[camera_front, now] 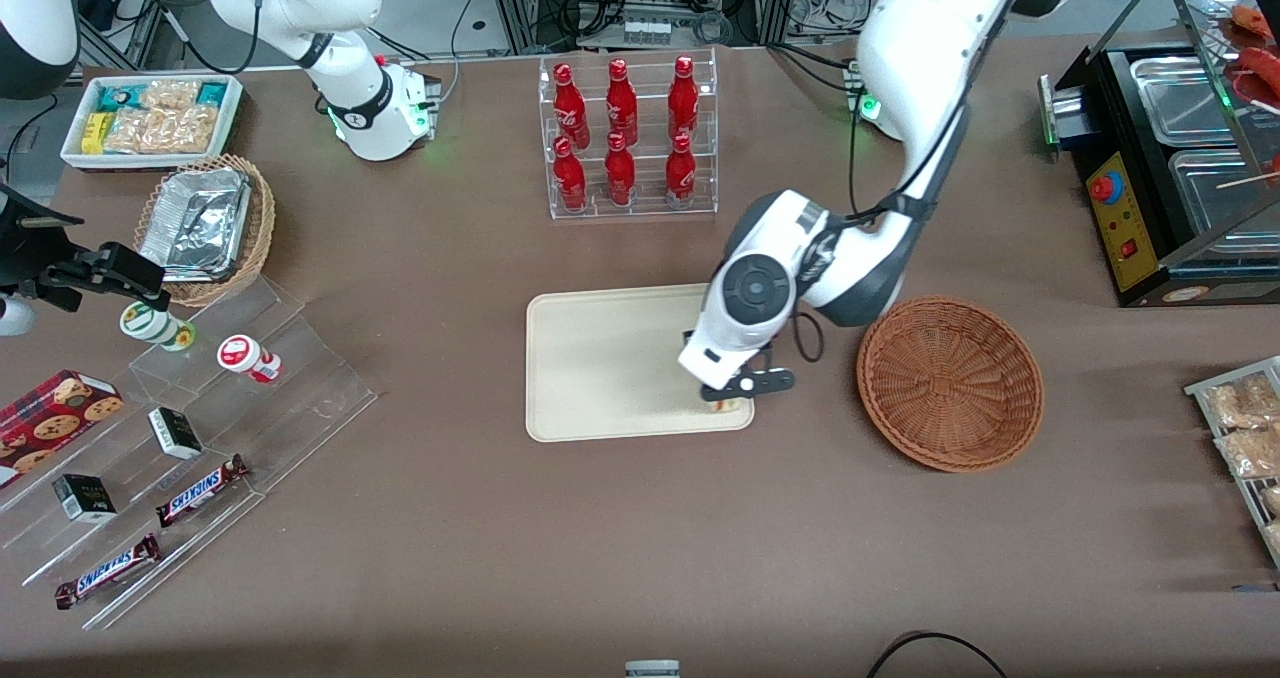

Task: Place sandwich from basket to tray

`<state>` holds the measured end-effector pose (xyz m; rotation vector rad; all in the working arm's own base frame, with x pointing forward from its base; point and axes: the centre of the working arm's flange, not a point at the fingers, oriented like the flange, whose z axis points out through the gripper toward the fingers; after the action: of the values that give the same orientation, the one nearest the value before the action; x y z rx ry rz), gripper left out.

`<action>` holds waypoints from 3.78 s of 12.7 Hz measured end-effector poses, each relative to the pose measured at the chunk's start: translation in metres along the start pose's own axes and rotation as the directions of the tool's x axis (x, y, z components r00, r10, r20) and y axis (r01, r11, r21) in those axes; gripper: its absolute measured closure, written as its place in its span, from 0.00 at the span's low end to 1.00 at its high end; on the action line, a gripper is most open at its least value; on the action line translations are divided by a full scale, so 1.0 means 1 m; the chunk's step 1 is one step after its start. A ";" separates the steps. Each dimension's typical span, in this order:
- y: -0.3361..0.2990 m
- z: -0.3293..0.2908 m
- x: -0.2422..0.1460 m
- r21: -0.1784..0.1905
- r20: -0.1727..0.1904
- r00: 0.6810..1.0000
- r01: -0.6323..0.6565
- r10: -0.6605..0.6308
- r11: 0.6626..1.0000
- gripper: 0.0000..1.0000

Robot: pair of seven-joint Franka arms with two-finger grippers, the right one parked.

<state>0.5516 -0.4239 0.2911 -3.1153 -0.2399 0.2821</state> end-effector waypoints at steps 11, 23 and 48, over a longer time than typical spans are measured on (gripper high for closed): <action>0.096 0.046 -0.039 -0.056 -0.005 0.996 0.092 -0.093 0.994 0.85; 0.101 0.055 -0.037 -0.068 -0.002 0.990 0.138 -0.138 0.988 0.52; -0.251 -0.210 0.023 0.014 -0.008 0.977 -0.212 0.212 0.977 0.00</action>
<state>0.5732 -0.1703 0.4979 -3.1299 0.0962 0.2691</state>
